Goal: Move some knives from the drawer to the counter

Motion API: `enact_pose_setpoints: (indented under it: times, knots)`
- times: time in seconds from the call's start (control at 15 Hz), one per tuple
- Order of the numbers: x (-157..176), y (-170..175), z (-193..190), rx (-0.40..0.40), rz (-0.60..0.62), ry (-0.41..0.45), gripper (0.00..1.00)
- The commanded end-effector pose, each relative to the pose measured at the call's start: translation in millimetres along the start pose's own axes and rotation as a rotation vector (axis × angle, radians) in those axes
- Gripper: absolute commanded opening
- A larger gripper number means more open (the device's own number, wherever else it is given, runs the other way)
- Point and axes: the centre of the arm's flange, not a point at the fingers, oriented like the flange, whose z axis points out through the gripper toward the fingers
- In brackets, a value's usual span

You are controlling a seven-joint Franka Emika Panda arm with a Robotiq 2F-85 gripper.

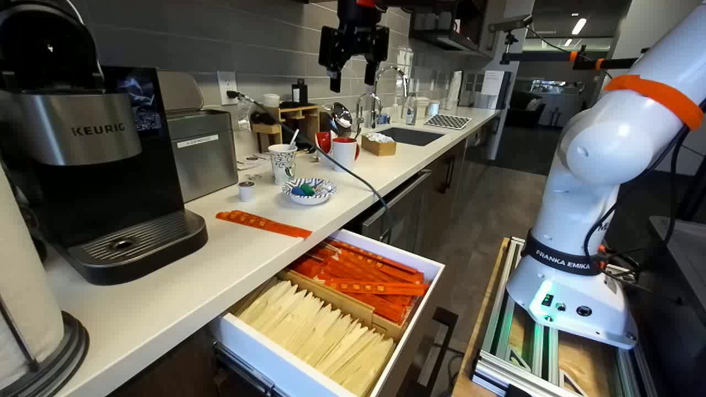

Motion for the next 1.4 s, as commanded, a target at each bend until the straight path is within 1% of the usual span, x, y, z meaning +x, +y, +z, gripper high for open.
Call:
enact_pose_setpoints:
  times: [0.0, 0.33, 0.47, 0.73, 0.87, 1.07, 1.13, 1.2, 1.27, 1.33]
  knots:
    - [0, 0, 0, 0.0, 0.0, 0.0, 1.0]
    - [0, 0, 0, 0.0, 0.0, 0.0, 1.0]
    - [-12, -2, 10, 0.047, -0.141, 0.038, 1.0]
    - [-48, -10, 31, 0.163, -0.333, 0.054, 1.0]
    - [-71, -27, 44, 0.213, -0.431, 0.054, 1.0]
    - [-110, -60, 57, 0.278, -0.583, 0.047, 1.0]
    - [-121, -68, 59, 0.298, -0.636, 0.037, 1.0]
    - [-122, -76, 60, 0.304, -0.689, -0.003, 1.0]
    - [-109, -71, 53, 0.263, -0.61, 0.026, 1.0]
    - [-118, -77, 55, 0.273, -0.646, 0.017, 1.0]
